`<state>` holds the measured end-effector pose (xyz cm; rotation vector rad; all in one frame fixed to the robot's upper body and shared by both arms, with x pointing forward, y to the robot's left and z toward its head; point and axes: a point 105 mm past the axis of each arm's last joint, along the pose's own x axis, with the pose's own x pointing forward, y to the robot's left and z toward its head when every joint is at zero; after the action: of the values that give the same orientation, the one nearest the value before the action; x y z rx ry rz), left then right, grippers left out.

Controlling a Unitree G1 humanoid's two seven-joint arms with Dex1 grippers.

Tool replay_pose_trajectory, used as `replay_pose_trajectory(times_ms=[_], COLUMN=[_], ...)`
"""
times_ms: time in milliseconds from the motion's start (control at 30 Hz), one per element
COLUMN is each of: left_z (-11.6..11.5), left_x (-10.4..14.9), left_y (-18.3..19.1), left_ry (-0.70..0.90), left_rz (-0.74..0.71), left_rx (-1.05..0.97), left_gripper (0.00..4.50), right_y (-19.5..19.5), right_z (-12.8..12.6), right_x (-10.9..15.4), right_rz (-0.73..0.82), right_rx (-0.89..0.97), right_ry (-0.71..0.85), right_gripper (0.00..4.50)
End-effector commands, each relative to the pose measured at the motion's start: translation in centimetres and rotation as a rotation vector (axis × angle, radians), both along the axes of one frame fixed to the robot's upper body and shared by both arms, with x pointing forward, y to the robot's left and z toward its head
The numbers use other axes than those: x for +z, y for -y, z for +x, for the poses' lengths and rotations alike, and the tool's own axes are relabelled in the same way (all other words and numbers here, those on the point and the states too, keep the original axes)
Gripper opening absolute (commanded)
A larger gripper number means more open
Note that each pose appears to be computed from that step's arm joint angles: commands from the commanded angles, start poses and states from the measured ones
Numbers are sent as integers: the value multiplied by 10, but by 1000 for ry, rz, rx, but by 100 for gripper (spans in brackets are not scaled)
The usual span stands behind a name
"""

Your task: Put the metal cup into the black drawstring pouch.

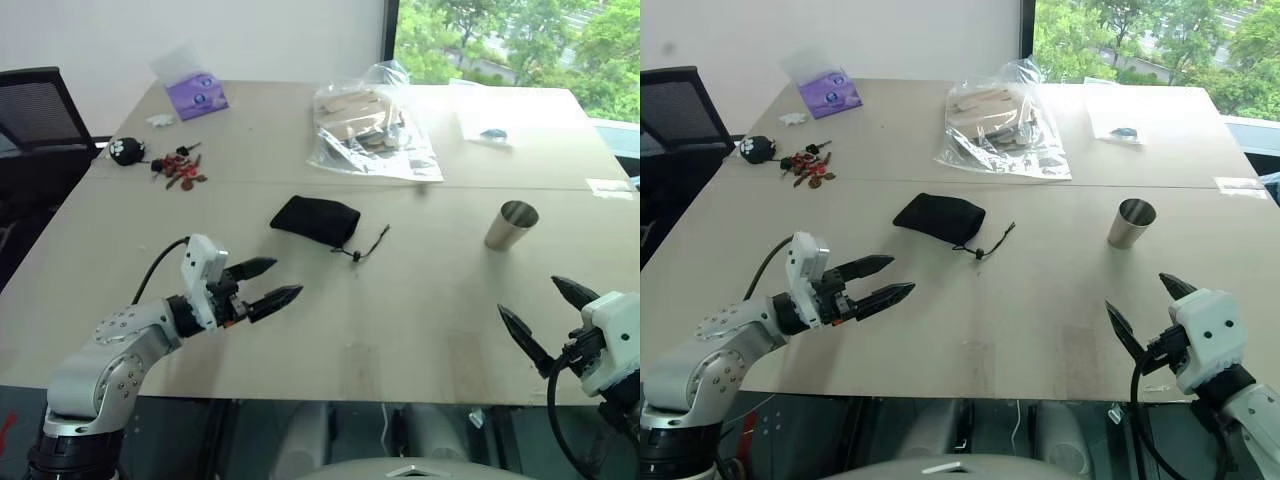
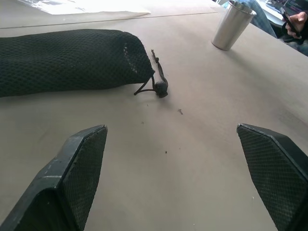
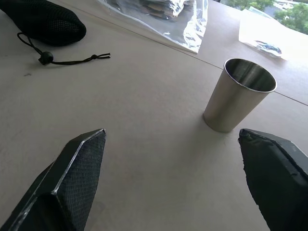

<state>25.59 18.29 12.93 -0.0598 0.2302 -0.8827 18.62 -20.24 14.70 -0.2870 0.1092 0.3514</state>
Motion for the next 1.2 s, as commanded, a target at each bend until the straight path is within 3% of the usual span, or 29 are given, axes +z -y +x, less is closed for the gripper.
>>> replay_pose_trajectory(times_ms=[33,267,400,500,600,833,967,1067,1200], left_z=[4,30,48,64,72,98,112,117,122], left_x=[20,44,39,52,60,45,35,30,28], left_y=[6,38,50,61,79,112,113,115,113], left_ry=[72,131,96,203,249,268,272,281,277], left_rz=[-3,21,272,469,554,722,819,856,854], left_rx=[3,76,165,240,233,220,243,235,240], left_gripper=[447,447,447,447,447,447,447,370,174], right_y=[-4,-29,-44,-50,-52,-47,-47,-47,-42], right_z=[4,18,11,4,-4,-16,-21,-24,-18], right_x=[15,39,36,33,29,20,16,14,13], right_rz=[-24,-17,-28,-21,-28,-36,-28,-34,-65], right_rx=[24,179,311,378,419,390,367,348,280], right_ry=[71,142,90,48,8,-5,6,13,30], right_gripper=[449,449,449,449,449,449,449,450,450])
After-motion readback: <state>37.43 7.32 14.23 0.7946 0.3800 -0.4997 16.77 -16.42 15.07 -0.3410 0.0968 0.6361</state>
